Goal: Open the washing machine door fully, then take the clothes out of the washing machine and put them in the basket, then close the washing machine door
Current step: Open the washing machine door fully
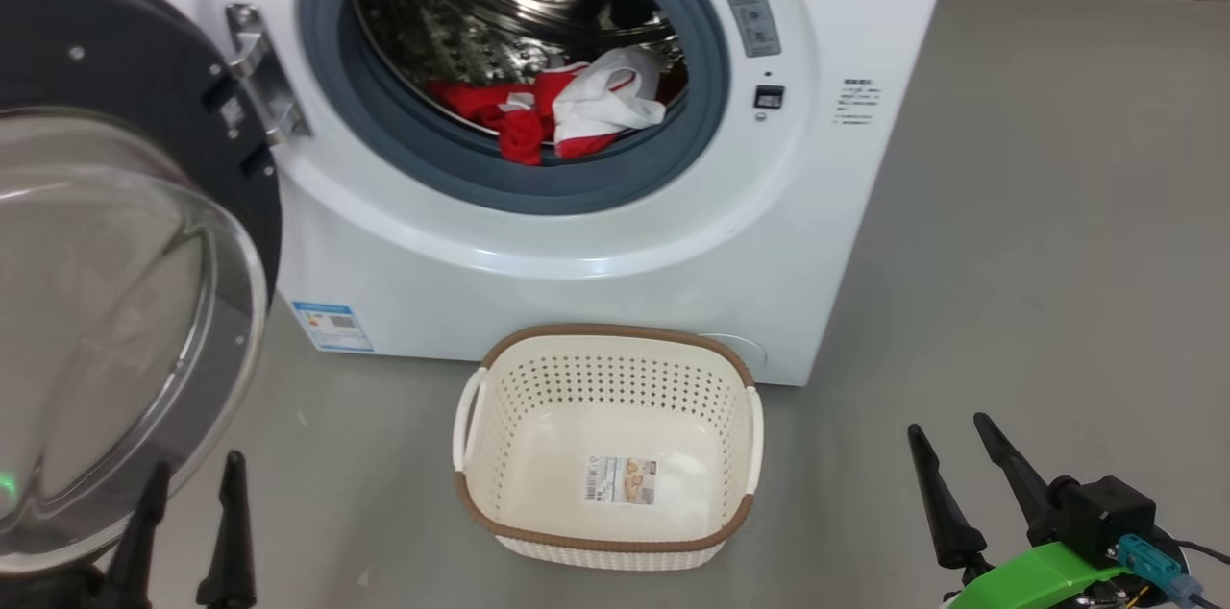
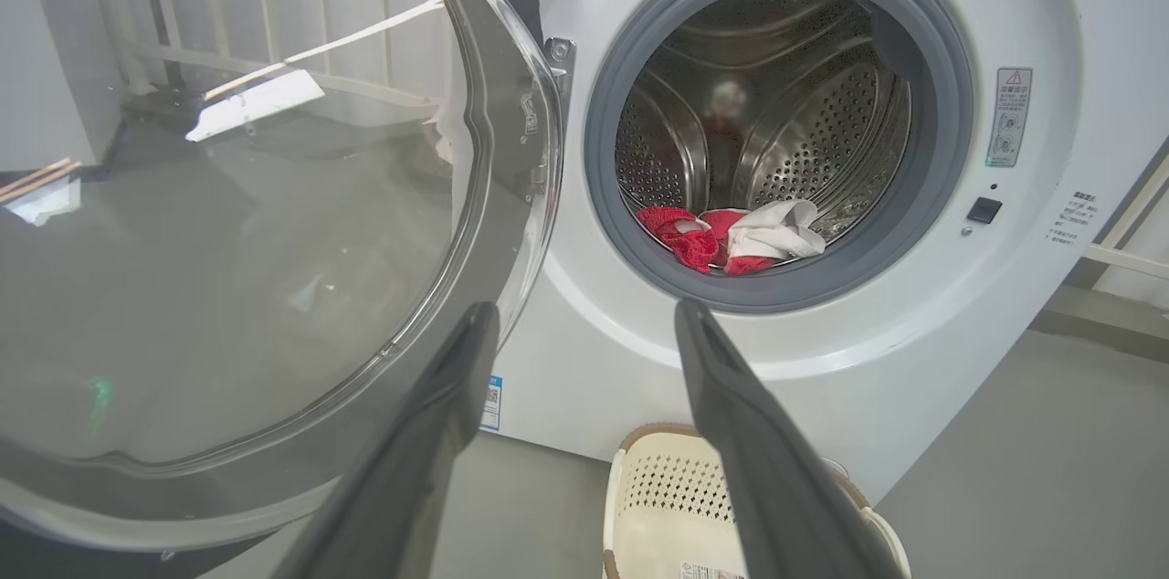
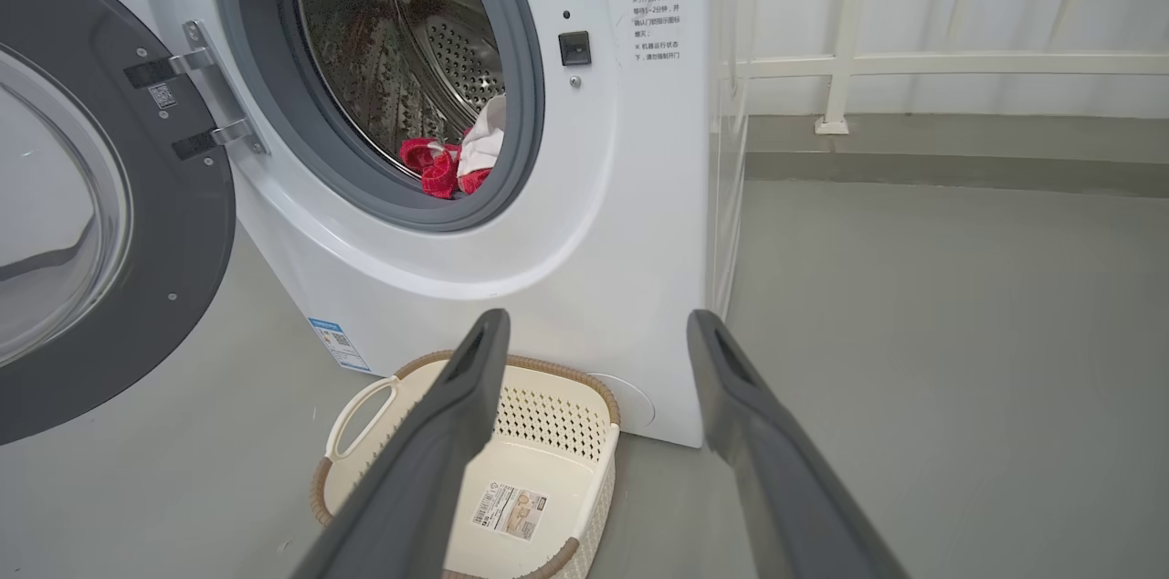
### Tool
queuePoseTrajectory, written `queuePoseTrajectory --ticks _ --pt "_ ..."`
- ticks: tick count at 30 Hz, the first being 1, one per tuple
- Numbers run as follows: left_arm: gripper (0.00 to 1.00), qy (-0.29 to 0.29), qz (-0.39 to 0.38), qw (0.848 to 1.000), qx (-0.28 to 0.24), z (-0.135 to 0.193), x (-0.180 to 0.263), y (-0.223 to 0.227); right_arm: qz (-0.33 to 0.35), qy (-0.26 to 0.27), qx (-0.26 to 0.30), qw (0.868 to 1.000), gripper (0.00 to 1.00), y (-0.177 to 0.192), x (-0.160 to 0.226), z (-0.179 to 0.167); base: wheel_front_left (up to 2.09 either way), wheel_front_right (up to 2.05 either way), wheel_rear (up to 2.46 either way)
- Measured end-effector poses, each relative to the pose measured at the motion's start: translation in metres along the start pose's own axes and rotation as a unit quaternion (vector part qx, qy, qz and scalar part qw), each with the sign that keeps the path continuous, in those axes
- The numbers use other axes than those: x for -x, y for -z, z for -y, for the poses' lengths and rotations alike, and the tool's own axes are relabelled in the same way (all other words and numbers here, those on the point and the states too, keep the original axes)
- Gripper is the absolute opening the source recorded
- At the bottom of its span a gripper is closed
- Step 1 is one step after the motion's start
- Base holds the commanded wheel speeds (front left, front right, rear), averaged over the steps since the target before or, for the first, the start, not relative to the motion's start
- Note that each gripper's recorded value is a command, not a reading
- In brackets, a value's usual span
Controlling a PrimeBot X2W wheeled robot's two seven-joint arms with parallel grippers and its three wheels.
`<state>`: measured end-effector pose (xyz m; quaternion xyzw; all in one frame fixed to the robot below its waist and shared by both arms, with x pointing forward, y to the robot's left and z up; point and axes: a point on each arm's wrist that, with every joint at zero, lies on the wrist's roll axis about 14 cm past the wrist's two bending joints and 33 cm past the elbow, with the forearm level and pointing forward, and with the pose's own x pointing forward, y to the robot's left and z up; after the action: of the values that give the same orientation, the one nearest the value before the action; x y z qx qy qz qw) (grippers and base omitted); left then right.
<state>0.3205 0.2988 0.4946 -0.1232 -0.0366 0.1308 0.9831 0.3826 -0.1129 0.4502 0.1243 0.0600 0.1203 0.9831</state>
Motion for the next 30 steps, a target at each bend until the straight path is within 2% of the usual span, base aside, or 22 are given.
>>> queuePoseTrajectory --ticks 10,30 --pt "1.00 0.079 -0.020 0.997 0.019 0.054 -0.011 0.015 0.017 0.052 -0.004 0.998 1.00 -0.009 0.019 0.031 0.00 0.00 0.00" --pt "1.00 0.160 -0.043 0.986 0.025 0.109 -0.016 0.030 0.033 0.107 -0.008 0.994 1.00 -0.016 0.044 0.062 0.00 0.00 0.00"
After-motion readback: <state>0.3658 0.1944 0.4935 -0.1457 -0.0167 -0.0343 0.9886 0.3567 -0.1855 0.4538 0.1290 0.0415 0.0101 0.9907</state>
